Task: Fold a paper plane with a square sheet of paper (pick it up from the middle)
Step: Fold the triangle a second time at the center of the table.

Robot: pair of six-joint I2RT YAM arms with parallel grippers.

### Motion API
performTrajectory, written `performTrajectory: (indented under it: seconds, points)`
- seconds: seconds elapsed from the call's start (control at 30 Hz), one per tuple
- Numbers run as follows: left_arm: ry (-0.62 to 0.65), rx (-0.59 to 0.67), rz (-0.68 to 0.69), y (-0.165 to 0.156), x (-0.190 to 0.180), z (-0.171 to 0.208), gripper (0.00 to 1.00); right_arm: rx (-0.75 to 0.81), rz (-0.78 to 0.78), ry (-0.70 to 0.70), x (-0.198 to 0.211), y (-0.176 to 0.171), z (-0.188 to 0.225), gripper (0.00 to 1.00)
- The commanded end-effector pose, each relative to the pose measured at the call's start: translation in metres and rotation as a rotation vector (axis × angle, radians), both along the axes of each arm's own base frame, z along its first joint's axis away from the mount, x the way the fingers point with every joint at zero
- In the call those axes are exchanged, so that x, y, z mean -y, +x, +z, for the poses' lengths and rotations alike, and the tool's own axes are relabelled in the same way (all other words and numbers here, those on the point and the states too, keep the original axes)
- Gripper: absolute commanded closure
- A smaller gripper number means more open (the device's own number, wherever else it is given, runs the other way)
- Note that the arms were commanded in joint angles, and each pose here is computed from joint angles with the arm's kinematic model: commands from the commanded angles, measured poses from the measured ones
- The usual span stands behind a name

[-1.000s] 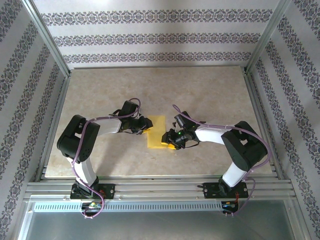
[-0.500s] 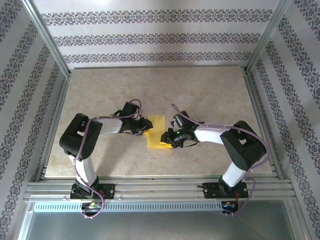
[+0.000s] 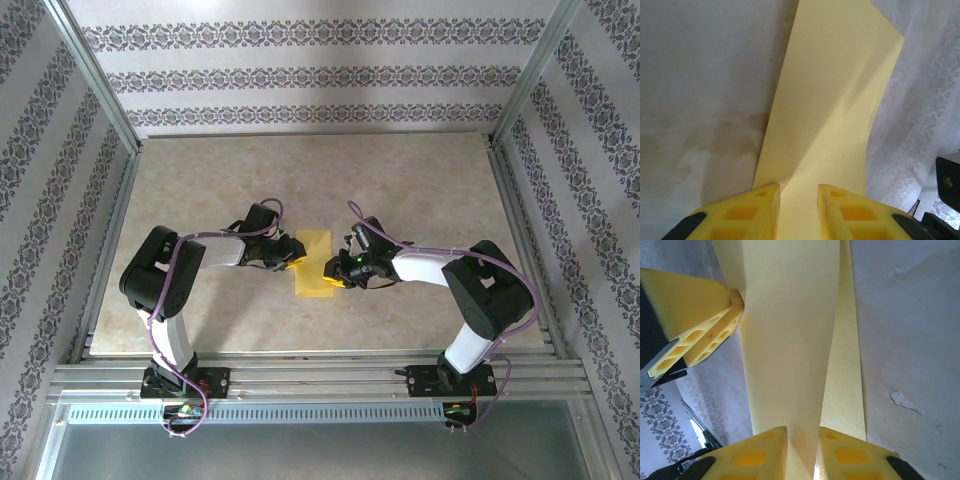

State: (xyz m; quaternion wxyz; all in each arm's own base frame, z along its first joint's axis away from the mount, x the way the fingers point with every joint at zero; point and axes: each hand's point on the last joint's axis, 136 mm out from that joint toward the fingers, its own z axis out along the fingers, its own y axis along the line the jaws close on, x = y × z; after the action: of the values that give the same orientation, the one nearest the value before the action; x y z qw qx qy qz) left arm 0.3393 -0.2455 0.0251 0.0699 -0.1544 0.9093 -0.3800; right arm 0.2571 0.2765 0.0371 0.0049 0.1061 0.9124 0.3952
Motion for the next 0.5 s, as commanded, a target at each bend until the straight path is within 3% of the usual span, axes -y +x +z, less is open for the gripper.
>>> performTrajectory:
  seconds: [0.0, 0.47]
  points:
    - [0.014, -0.004, -0.029, -0.0044, 0.005, -0.0055, 0.73, -0.017, 0.004, 0.01, 0.0044, -0.0075, -0.0004, 0.81]
    - [0.007, 0.007, -0.034, -0.0031, 0.0062, -0.0001, 0.73, -0.031, -0.005, 0.032, 0.0043, -0.0117, 0.009, 0.98]
